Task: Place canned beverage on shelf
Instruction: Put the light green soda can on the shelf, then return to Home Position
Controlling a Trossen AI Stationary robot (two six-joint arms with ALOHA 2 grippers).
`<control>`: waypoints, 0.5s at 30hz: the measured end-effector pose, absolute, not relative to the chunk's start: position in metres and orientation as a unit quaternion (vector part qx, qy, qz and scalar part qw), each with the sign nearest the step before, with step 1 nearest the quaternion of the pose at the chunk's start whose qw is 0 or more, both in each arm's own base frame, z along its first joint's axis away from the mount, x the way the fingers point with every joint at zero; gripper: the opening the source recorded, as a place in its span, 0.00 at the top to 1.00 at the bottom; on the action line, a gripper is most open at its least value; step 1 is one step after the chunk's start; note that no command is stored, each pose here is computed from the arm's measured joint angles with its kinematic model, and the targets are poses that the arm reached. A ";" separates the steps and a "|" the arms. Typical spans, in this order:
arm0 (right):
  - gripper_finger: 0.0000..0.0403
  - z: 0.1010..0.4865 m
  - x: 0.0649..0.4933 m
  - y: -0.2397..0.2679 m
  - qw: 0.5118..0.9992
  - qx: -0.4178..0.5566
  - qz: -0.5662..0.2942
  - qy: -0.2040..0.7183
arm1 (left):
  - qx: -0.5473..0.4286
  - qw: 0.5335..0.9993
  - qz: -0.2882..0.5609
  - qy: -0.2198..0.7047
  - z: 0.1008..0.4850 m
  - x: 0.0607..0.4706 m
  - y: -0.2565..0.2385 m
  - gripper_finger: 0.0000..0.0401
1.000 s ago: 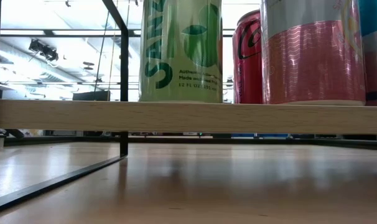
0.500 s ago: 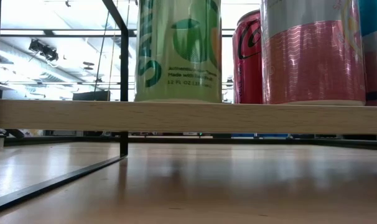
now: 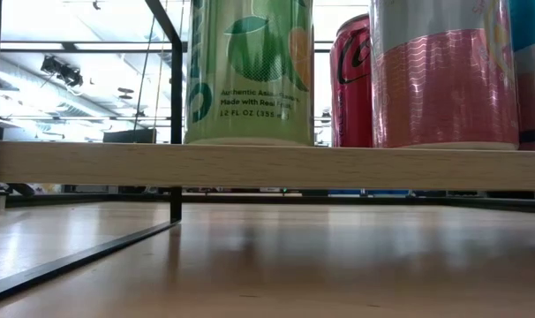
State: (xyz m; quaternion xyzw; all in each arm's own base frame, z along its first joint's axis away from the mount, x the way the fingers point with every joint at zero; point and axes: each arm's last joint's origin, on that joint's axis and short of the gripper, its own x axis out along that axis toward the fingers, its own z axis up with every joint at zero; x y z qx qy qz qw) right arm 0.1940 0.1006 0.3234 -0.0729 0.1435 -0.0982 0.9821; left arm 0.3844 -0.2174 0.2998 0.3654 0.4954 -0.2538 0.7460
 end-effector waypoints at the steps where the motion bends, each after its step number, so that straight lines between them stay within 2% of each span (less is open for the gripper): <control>1: 0.14 0.323 0.194 0.101 0.982 -0.073 -0.098 0.143 | 0.365 0.746 -0.253 0.496 0.300 0.384 -0.217 0.11; 15: 0.14 0.323 0.194 0.100 0.982 -0.073 -0.098 0.144 | 0.335 0.770 -0.233 0.491 0.301 0.386 -0.221 0.11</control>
